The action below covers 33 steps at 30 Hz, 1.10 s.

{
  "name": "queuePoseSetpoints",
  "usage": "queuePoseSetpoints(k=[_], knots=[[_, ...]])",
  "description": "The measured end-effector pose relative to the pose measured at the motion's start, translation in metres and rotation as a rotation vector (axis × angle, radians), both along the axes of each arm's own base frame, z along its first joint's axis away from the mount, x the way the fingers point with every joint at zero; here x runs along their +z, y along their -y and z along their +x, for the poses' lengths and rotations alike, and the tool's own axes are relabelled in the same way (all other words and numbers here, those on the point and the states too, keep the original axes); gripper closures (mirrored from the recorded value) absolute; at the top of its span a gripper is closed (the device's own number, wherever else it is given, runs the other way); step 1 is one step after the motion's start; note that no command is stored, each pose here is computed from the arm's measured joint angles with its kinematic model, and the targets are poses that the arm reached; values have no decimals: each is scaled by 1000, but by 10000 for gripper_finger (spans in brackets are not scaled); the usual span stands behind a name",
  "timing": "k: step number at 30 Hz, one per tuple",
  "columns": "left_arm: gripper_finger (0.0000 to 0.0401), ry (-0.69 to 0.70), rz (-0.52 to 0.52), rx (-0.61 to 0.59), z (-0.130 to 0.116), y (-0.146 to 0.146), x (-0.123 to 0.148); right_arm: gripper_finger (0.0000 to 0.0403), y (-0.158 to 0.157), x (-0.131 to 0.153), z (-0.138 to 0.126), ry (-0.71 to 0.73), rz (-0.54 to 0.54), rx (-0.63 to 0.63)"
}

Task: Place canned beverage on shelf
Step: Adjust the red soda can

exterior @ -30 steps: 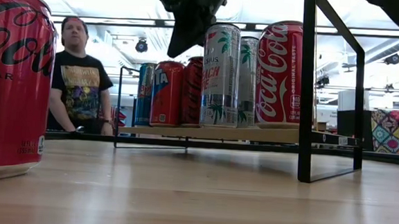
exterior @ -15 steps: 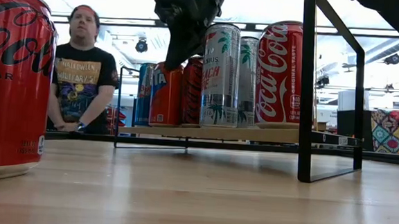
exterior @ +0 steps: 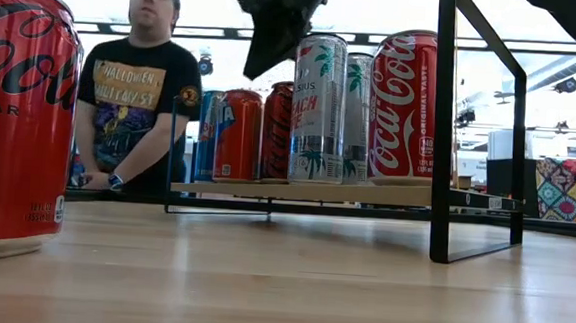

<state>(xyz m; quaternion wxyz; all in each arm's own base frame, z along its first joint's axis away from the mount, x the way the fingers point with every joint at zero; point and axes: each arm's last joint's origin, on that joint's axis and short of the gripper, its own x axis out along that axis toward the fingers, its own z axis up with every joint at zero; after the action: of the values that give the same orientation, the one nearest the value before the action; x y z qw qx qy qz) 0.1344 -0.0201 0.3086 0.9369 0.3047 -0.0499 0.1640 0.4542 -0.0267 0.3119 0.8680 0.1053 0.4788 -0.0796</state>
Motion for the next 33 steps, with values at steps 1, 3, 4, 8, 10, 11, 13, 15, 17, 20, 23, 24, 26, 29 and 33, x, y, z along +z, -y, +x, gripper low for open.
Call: queuePoseSetpoints(k=[1,3,4,8,10,11,13,15,17,20,23,24,26,29,33], knots=[[401,0,0,0,0,0,0,394,2,5,-3,0,14,-29],[401,0,0,0,0,0,0,394,6,12,-8,-10,49,-119],[401,0,0,0,0,0,0,394,9,14,-11,-26,65,-163],[401,-1,0,0,0,0,0,394,23,13,-23,-129,107,-290],[401,-1,0,0,0,0,0,394,29,12,-27,-170,124,-343],[401,-1,0,0,0,0,0,394,31,11,-29,-184,123,-361],[401,-1,0,0,0,0,0,394,36,10,-31,-200,113,-383],[401,-1,0,0,0,0,0,394,38,10,-32,-203,114,-392],[401,-1,0,0,0,0,0,394,39,10,-32,-203,113,-395],[401,-1,0,0,0,0,0,394,38,10,-33,-222,127,-395],[401,-1,0,0,0,0,0,394,37,9,-33,-228,150,-383],[401,-1,0,0,0,0,0,394,36,9,-33,-227,151,-375],[401,-1,0,0,0,0,0,394,34,10,-33,-224,148,-362],[401,-1,0,0,0,0,0,394,30,16,-32,-200,145,-337],[401,-1,0,0,0,0,0,394,21,23,-30,-175,160,-264]])
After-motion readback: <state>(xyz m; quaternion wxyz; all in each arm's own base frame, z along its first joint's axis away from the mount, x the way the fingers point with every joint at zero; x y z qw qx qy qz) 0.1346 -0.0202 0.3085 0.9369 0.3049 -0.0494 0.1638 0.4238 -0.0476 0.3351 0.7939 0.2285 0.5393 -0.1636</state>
